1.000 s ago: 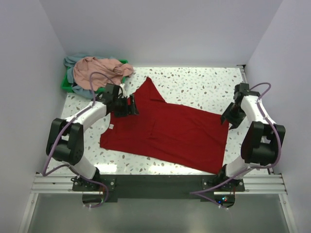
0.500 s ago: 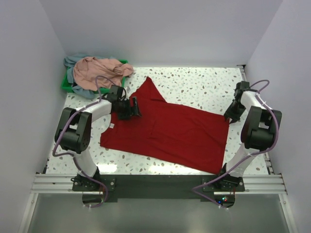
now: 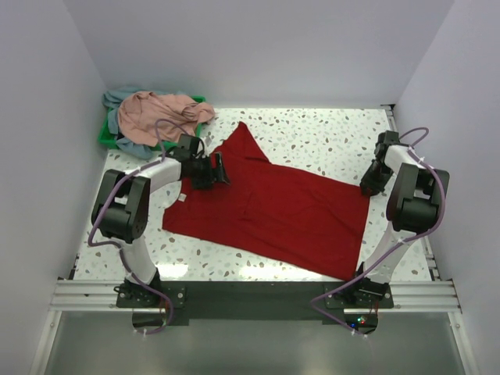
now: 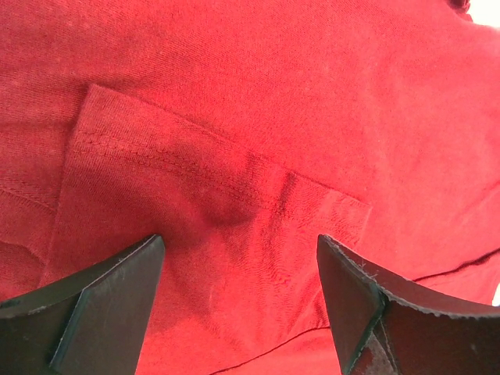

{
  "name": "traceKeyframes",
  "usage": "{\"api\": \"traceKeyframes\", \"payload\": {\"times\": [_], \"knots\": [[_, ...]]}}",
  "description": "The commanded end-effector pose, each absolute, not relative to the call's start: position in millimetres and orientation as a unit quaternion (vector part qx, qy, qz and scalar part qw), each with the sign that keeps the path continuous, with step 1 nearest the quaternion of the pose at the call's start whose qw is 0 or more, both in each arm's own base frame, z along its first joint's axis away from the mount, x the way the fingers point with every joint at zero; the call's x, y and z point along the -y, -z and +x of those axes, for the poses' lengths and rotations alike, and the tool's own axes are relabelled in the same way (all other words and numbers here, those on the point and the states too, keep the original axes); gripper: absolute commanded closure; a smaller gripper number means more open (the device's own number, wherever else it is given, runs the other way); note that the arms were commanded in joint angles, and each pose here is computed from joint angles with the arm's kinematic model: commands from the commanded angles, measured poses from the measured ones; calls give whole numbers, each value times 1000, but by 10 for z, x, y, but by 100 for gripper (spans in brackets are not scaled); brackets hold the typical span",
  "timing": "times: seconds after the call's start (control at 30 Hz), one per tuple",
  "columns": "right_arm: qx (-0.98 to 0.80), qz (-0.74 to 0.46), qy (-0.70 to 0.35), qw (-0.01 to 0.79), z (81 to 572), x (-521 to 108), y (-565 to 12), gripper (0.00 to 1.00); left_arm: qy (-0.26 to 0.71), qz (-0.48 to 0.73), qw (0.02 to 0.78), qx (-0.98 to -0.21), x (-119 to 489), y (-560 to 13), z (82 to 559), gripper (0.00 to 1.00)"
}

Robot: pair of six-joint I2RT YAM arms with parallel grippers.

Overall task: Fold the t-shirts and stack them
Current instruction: Fold the tshirt

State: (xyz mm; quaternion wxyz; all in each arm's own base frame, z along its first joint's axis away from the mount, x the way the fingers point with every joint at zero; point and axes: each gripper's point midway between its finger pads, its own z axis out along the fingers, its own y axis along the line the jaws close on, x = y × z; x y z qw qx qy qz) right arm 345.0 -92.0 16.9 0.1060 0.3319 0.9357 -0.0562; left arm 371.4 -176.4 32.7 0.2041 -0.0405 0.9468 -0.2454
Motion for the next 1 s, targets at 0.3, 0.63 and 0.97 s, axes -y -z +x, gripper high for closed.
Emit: {"api": "traceKeyframes", "payload": {"times": [0.3, 0.63, 0.97], "knots": [[-935, 324, 78, 123, 3424, 1100, -266, 68, 200, -55, 161, -965, 1601, 46, 3587, 14], [-937, 325, 66, 112, 3405, 1051, -105, 75, 195, -51, 154, -967, 1582, 82, 3576, 14], [-940, 319, 73, 102, 3378, 1090, -134, 94, 188, -55, 150, -969, 1551, 119, 3549, 13]]}}
